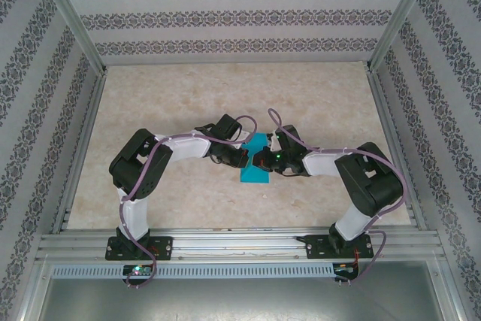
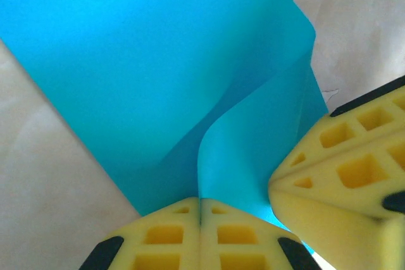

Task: Fold a paper plane with a square sheet of paper (fold left side to right side)
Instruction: Fold the triangle a second time at the center of the table.

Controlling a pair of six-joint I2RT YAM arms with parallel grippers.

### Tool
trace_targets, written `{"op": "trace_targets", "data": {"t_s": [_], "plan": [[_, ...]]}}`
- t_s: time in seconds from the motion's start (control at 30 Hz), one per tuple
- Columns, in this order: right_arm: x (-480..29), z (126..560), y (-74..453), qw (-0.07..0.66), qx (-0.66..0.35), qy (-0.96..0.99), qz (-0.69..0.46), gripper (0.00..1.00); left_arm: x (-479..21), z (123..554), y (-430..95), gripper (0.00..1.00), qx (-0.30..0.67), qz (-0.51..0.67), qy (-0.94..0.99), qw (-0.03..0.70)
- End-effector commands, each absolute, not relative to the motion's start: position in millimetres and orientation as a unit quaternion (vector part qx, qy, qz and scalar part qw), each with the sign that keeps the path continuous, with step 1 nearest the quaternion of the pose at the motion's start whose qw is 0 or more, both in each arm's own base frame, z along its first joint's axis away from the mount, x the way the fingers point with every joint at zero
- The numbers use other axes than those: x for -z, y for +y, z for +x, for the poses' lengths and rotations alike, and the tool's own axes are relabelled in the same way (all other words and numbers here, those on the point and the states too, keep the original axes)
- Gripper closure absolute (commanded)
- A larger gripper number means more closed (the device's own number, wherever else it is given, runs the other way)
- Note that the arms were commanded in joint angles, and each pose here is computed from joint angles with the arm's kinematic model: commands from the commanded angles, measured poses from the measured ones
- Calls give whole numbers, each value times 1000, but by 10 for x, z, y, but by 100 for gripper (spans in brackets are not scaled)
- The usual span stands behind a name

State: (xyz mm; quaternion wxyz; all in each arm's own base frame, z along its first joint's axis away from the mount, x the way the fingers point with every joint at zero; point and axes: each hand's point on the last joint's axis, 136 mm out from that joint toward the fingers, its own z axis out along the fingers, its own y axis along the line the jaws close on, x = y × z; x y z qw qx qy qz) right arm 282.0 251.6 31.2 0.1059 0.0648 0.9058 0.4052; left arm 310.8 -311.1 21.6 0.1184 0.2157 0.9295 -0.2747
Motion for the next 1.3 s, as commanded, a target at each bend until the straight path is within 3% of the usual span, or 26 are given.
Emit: {"op": "trace_targets", "data": {"t_s": [0.0, 0.5, 0.93, 1.27], "plan": [[-290, 2870, 2536, 117, -398, 908, 58, 100, -98, 3141, -3006, 98, 252, 214, 938, 106], [-47, 2764, 2397, 94, -356, 926, 79, 100, -84, 3131, -2995, 97, 249, 214, 939, 104], [35, 2686, 2317, 82, -339, 932, 94, 100, -728, 3314, -2994, 76, 254, 202, 930, 174], [9, 2693, 2328, 84, -345, 930, 95, 100, -978, 2792, -3031, 84, 320, 190, 920, 123]]}}
